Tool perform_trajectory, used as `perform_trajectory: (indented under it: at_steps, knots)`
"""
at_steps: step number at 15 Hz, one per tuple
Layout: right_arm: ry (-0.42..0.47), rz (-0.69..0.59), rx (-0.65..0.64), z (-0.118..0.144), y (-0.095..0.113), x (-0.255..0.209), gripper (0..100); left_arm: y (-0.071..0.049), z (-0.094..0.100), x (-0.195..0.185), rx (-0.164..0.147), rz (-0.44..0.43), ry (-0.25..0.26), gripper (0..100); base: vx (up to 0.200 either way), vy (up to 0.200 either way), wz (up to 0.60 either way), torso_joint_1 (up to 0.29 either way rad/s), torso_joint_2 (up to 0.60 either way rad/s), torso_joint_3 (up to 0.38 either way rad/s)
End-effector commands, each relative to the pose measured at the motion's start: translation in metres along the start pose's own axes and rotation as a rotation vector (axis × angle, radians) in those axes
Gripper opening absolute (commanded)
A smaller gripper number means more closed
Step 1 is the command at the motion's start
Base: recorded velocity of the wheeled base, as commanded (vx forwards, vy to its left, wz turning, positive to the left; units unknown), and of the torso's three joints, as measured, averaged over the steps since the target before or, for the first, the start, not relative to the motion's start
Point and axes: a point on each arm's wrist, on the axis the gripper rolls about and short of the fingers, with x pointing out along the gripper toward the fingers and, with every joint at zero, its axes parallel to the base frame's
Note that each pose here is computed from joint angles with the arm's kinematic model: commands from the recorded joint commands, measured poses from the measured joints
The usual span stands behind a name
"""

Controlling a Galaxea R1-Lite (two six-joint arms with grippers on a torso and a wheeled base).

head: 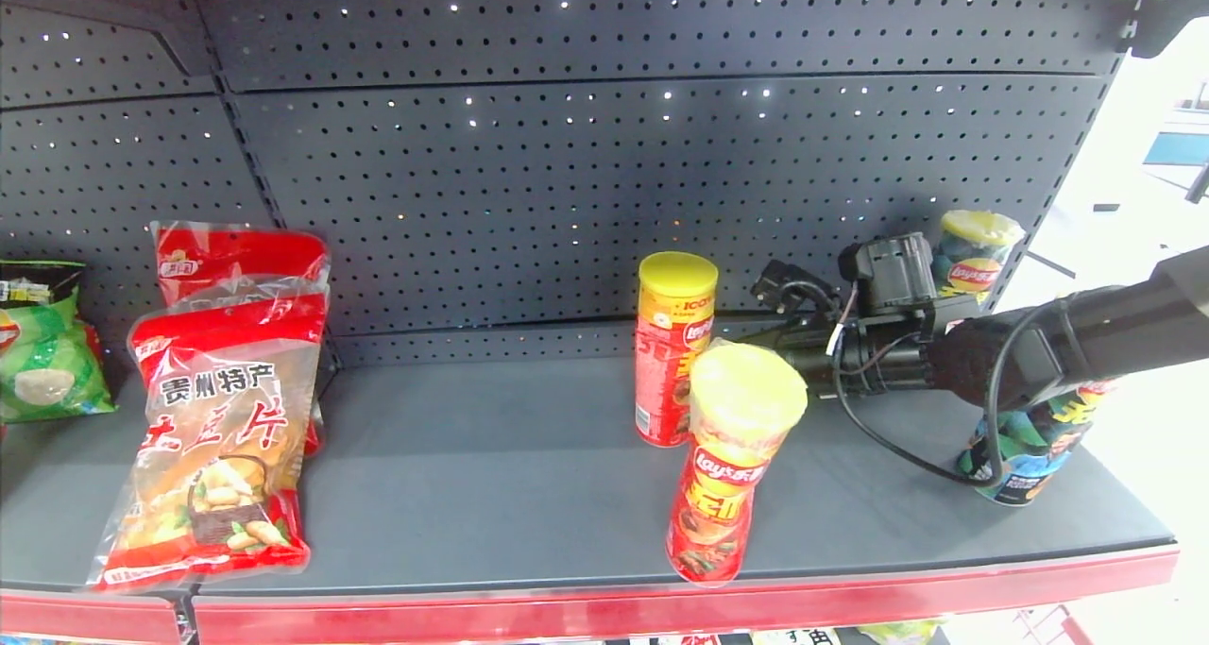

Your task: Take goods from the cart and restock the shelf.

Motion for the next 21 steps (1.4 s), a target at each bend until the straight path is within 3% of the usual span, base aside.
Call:
perform_trajectory:
  at_steps: [1, 11, 21]
  knots:
    - [-0.006, 0.016, -0.009, 0.003, 0.005, 0.002, 100, 0.000, 0.000, 0.000, 0.000, 0.001, 0.000, 100, 0.000, 0.000, 0.00, 0.000, 0.00, 0.000]
    - [-0.013, 0.090, -0.021, 0.006, 0.023, 0.005, 100, 0.000, 0.000, 0.000, 0.000, 0.000, 0.000, 100, 0.000, 0.000, 0.00, 0.000, 0.00, 0.000]
    - [-0.105, 0.031, -0.041, 0.040, 0.007, 0.014, 100, 0.000, 0.000, 0.000, 0.000, 0.001, 0.000, 100, 0.000, 0.000, 0.00, 0.000, 0.00, 0.000]
